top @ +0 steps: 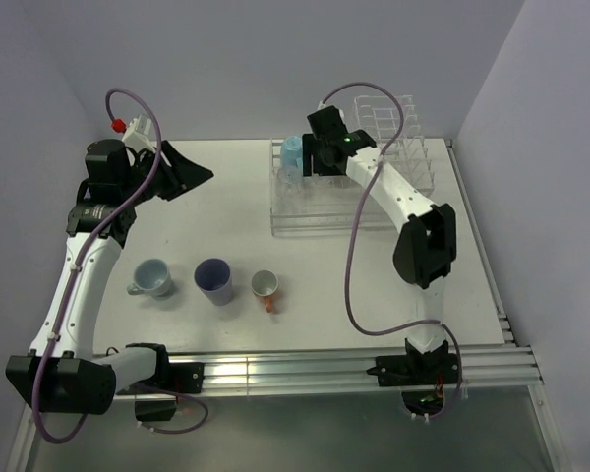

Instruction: Load the cups into the dish rack

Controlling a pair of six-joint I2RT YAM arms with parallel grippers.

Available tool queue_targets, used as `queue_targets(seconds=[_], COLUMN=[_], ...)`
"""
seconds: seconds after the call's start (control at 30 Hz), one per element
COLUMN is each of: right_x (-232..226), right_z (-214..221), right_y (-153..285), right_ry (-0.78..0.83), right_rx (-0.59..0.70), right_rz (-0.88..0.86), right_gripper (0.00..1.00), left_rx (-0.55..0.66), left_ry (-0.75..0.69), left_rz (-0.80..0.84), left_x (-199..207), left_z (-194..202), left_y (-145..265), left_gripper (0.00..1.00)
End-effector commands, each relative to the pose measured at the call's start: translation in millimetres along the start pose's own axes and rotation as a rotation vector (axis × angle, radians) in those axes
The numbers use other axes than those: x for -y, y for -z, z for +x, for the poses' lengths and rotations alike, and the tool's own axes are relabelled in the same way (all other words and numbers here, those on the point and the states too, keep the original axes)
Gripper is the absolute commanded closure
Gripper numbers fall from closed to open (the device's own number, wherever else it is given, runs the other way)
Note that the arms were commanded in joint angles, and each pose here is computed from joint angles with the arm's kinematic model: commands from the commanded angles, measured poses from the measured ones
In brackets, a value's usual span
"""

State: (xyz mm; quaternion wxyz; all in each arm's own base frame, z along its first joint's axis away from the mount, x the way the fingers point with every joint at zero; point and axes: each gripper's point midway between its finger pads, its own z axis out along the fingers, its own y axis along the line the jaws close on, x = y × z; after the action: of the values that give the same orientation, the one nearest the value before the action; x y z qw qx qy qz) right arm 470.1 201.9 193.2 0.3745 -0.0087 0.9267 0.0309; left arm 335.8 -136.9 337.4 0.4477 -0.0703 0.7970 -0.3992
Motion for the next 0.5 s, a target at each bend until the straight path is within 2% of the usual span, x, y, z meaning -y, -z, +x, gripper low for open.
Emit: queue_targets(seconds=[0.0,0.2,0.47], right_x=[7.9,16.0,19.2], right_z=[-33.9,-24.3,-9.5], right_y=[6.7,-20.6,-38.9], right_ry=[0.010,0.041,0.065], right_rx=[0.075,0.033,-0.019], right_rz=[0.058,0.135,0.150], right_gripper=[1.00,1.00,1.00], left_rx=[0.035,0.022,0.002], left_ry=[-0.076,-0.081,-0.069], left_rz=[-0.003,-0.007,-0.010], left_x=[9.4,4.9,-2.4], left_z=[-11.1,-5.7,-1.1], left_y=[12.6,12.0,4.4], left_gripper=[0.51,0.51,0.51])
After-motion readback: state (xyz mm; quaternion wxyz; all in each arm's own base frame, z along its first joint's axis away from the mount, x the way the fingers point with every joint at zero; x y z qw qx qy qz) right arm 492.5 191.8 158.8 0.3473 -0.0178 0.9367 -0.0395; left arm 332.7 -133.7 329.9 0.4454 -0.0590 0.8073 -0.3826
